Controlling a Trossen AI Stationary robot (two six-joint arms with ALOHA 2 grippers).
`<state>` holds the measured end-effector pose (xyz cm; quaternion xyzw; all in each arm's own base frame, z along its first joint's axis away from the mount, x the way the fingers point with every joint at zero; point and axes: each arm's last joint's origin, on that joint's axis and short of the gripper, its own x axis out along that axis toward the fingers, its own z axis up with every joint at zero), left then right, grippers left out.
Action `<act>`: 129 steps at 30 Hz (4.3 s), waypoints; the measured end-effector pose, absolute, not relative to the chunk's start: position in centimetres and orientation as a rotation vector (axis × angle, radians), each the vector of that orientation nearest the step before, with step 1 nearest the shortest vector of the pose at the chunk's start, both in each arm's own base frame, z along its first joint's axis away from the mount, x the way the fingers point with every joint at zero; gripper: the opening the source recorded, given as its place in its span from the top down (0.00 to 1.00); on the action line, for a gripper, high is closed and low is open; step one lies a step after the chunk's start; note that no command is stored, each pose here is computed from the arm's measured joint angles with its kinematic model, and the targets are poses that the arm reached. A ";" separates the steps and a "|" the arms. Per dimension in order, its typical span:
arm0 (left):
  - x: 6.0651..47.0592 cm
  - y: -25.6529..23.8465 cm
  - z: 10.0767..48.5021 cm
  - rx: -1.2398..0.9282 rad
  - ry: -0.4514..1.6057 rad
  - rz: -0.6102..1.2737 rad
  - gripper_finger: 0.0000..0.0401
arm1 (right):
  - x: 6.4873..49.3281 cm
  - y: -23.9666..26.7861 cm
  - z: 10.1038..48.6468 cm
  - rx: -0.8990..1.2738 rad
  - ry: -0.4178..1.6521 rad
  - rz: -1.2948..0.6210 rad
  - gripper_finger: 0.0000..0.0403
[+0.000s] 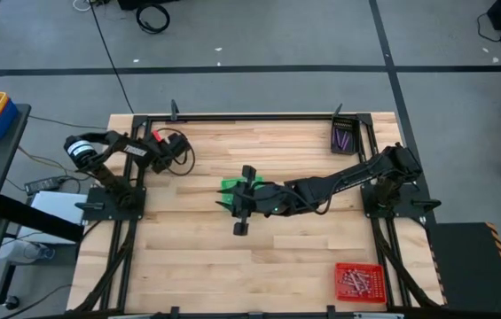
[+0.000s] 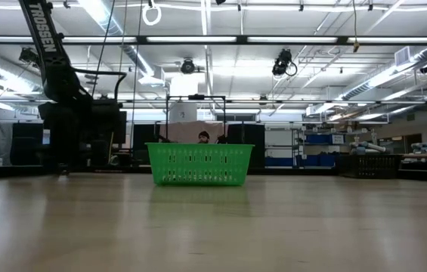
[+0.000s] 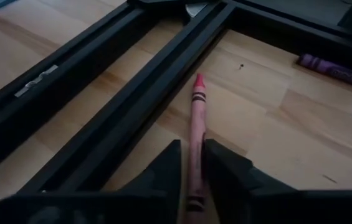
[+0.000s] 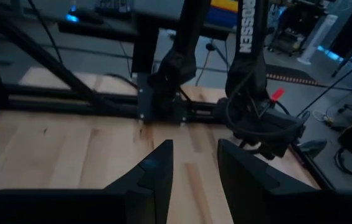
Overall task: Sort crayons
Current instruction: Put the pink crayon into the red basket
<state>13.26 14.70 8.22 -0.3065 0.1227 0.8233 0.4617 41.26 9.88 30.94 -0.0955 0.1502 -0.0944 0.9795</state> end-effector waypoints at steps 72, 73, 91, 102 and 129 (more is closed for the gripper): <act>18.2 -8.1 27.2 -0.037 -0.276 -0.048 0.86 | 41.3 10.6 33.9 -0.035 0.052 -0.021 0.66; 18.3 -8.1 27.1 -0.035 -0.271 -0.046 0.86 | 41.3 10.6 33.9 -0.035 0.051 -0.020 0.67; 18.7 -7.9 26.7 -0.024 -0.244 -0.027 0.86 | 41.3 10.5 33.8 -0.033 0.053 -0.022 0.95; 17.9 -7.7 26.5 0.060 -0.152 0.082 0.56 | 41.2 10.5 32.8 -0.040 0.157 -0.031 0.91; 14.5 -7.0 26.8 0.177 0.045 0.074 0.37 | 18.8 28.5 24.7 0.835 1.374 -0.683 0.92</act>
